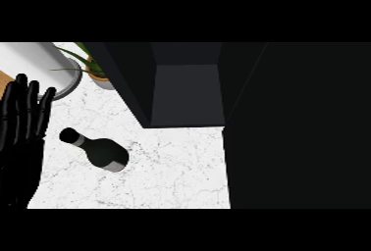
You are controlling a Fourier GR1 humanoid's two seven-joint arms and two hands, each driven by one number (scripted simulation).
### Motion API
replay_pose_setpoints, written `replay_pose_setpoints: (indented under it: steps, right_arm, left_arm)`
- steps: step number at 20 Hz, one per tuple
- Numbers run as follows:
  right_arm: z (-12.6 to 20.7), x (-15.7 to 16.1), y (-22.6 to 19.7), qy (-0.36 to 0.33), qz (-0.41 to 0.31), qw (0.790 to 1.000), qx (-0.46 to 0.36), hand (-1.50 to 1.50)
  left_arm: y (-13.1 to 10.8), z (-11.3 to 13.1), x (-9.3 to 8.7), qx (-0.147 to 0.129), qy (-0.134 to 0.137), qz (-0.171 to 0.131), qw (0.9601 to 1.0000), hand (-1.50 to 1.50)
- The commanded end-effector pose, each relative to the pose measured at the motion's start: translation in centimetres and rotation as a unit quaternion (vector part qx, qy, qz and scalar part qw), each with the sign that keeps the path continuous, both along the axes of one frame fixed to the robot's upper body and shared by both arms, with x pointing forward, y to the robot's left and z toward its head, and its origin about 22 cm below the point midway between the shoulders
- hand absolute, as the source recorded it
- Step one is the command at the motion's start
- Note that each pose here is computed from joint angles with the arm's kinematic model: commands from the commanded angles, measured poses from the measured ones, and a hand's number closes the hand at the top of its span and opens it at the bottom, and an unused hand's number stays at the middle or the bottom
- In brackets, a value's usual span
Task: Pick up the wine, place it into the cabinet and close the cabinet
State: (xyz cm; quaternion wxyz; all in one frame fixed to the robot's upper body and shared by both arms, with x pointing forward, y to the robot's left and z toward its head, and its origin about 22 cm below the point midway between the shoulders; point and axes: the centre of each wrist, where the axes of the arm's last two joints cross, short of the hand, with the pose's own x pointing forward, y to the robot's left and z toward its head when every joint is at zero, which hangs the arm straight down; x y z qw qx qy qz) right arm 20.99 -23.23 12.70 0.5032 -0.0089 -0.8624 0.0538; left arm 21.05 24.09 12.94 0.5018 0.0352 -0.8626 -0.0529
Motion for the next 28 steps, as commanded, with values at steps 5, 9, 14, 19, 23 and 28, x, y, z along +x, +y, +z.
replay_pose_setpoints:
  steps: [5, 9, 14, 19, 23, 28]
  right_arm:
    - [0.4, -2.9, -1.6, 0.001, 0.035, 0.999, 0.009, -1.5]
    - [0.0, -4.1, 0.2, 0.071, 0.133, 0.989, 0.002, -1.5]
    - [1.8, -6.8, -0.4, 0.077, 0.146, 0.986, 0.003, -1.5]
    - [4.8, -5.0, -0.8, 0.075, 0.15, 0.986, 0.001, -1.5]
    - [4.4, -5.8, 0.4, 0.073, 0.146, 0.986, 0.013, -1.5]
    - [6.3, -7.8, 0.3, 0.081, 0.15, 0.985, 0.007, -1.5]
  left_arm:
    - [-3.4, -2.0, -0.9, -0.032, 0.005, -0.094, 0.995, -1.5]
    - [-4.8, -3.4, -3.0, -0.159, 0.116, -0.162, 0.967, -1.5]
    - [-5.2, 1.0, -5.3, -0.166, 0.121, -0.18, 0.9621, -1.5]
    - [-6.5, 2.7, -5.6, -0.167, 0.102, -0.175, 0.9649, -1.5]
    - [-6.7, 3.7, -4.8, -0.182, 0.108, -0.165, 0.9634, -1.5]
    - [-7.4, 4.8, -7.2, -0.189, 0.104, -0.156, 0.9638, -1.5]
